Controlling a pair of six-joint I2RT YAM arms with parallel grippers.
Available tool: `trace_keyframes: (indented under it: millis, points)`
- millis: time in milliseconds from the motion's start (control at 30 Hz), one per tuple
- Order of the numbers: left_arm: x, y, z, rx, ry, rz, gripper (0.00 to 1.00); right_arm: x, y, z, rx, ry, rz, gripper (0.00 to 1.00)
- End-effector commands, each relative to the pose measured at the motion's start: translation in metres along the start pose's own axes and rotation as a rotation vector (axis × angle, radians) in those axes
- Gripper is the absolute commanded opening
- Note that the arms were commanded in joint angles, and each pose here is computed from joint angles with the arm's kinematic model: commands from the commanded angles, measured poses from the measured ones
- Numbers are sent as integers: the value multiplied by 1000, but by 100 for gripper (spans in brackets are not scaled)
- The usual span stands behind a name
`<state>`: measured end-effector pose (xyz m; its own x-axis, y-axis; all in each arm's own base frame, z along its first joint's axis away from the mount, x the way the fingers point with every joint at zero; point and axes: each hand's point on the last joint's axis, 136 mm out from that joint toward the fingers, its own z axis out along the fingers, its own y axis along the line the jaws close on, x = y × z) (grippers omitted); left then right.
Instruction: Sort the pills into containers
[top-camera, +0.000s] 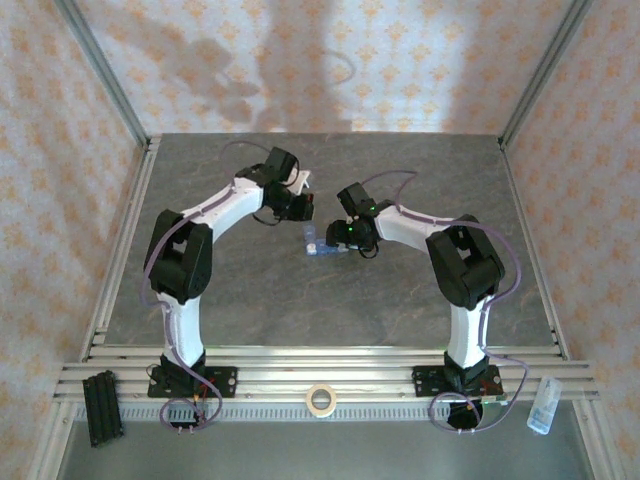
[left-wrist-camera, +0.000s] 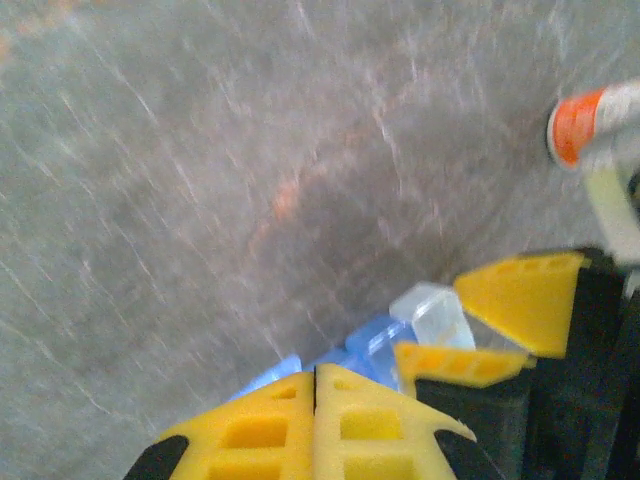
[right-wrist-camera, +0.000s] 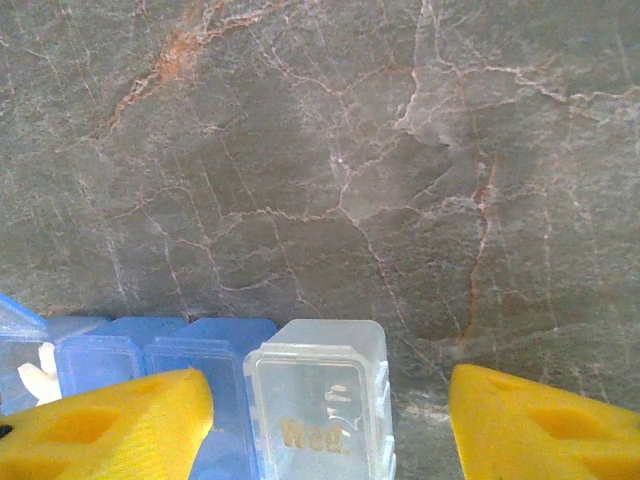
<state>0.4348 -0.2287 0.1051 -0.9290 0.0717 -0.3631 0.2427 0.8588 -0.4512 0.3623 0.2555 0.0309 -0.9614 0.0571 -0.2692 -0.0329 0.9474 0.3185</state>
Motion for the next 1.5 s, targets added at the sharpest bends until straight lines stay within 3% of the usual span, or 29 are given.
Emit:
trace_keyframes:
  millis: [0, 400, 1467]
  points:
    - [-11, 19, 9, -46, 13, -39, 1, 38, -41, 19, 145, 118, 21, 66]
    - [6, 36, 40, -44, 185, -59, 1, 37, -41, 18, 150, 115, 20, 66]
    - [62, -11, 18, 86, 258, -20, 2, 41, -46, 22, 159, 116, 28, 66]
